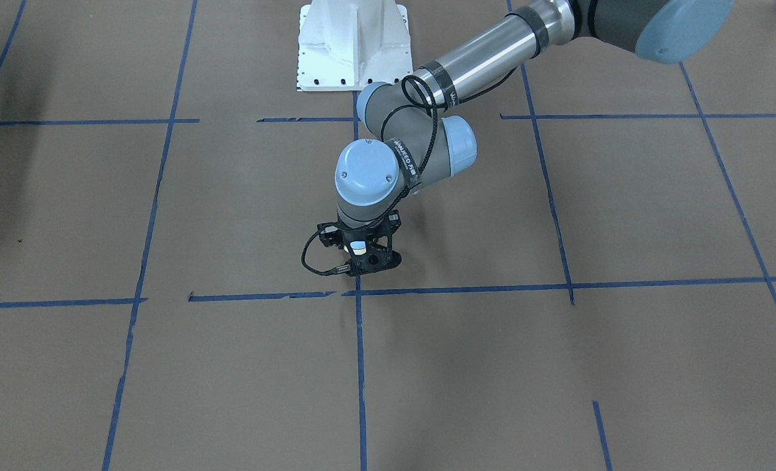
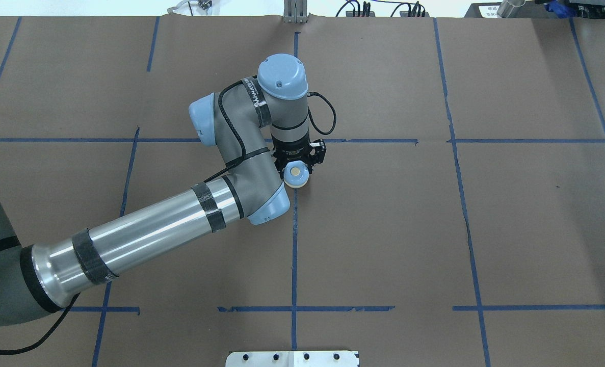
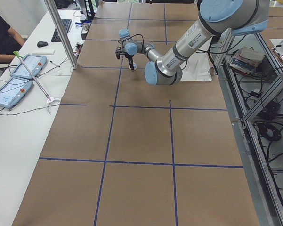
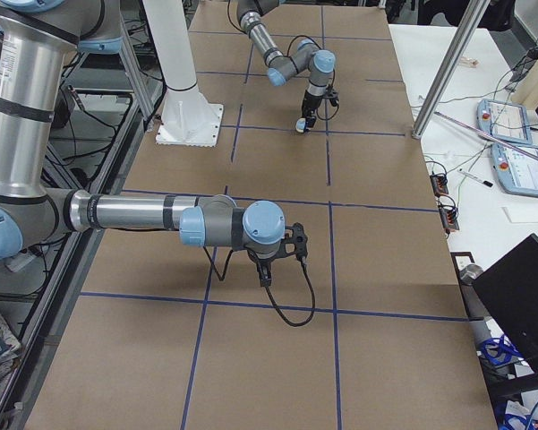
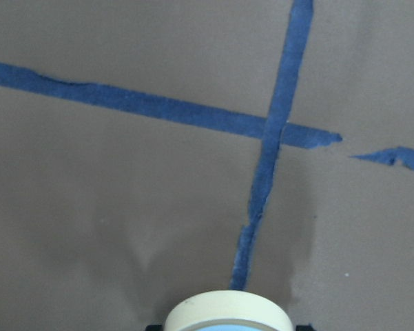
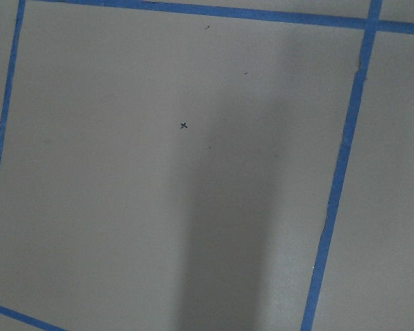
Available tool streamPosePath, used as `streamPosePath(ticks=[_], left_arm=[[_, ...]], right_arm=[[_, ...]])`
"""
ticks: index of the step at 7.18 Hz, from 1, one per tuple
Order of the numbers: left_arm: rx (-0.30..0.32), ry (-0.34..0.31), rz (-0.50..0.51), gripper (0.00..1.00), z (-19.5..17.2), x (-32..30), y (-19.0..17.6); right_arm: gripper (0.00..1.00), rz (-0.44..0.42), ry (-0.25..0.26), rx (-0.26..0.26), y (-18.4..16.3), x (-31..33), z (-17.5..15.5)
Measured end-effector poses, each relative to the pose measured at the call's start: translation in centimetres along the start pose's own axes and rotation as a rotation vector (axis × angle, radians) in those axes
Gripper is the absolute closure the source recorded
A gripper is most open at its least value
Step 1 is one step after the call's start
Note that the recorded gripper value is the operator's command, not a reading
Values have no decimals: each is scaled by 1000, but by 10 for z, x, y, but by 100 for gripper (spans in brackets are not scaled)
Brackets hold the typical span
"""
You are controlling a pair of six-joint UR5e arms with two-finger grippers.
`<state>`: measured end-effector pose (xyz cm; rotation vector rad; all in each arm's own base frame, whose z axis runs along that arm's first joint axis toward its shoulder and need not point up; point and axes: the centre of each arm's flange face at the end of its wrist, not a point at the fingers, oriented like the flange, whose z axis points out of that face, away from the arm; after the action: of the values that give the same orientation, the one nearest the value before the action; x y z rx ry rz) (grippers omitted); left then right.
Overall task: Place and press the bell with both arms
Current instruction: 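Lower the bell onto the grid crossing and open the left gripper, then lift the left gripper away from the bell while the right arm moves above it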
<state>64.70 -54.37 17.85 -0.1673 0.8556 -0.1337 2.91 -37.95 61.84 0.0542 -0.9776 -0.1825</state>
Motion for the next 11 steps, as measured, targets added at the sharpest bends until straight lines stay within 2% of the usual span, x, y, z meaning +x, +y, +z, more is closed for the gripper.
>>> streamPosePath(ticks=[2,4,5,8,10,11], left_arm=[[46,21,4,1,-17,0,-11],[96,94,8,0,-70,-2,-25],[119,132,16,0,-94,-11,-25],[183,221,43,0,-145,-98,-6],[196,231,63,1,-177,-198,-9],[202,224,99,1,-194,-250,-8]], right_arm=[[0,-4,-19,-1,-2,-3,1],[0,-27,-44,-4,-11,-15,5],[0,-23,-47,5,-27,-27,2],[0,58,-66,26,-121,-120,-4],[0,128,-76,30,-187,-231,2],[4,157,-47,47,-213,-304,17]])
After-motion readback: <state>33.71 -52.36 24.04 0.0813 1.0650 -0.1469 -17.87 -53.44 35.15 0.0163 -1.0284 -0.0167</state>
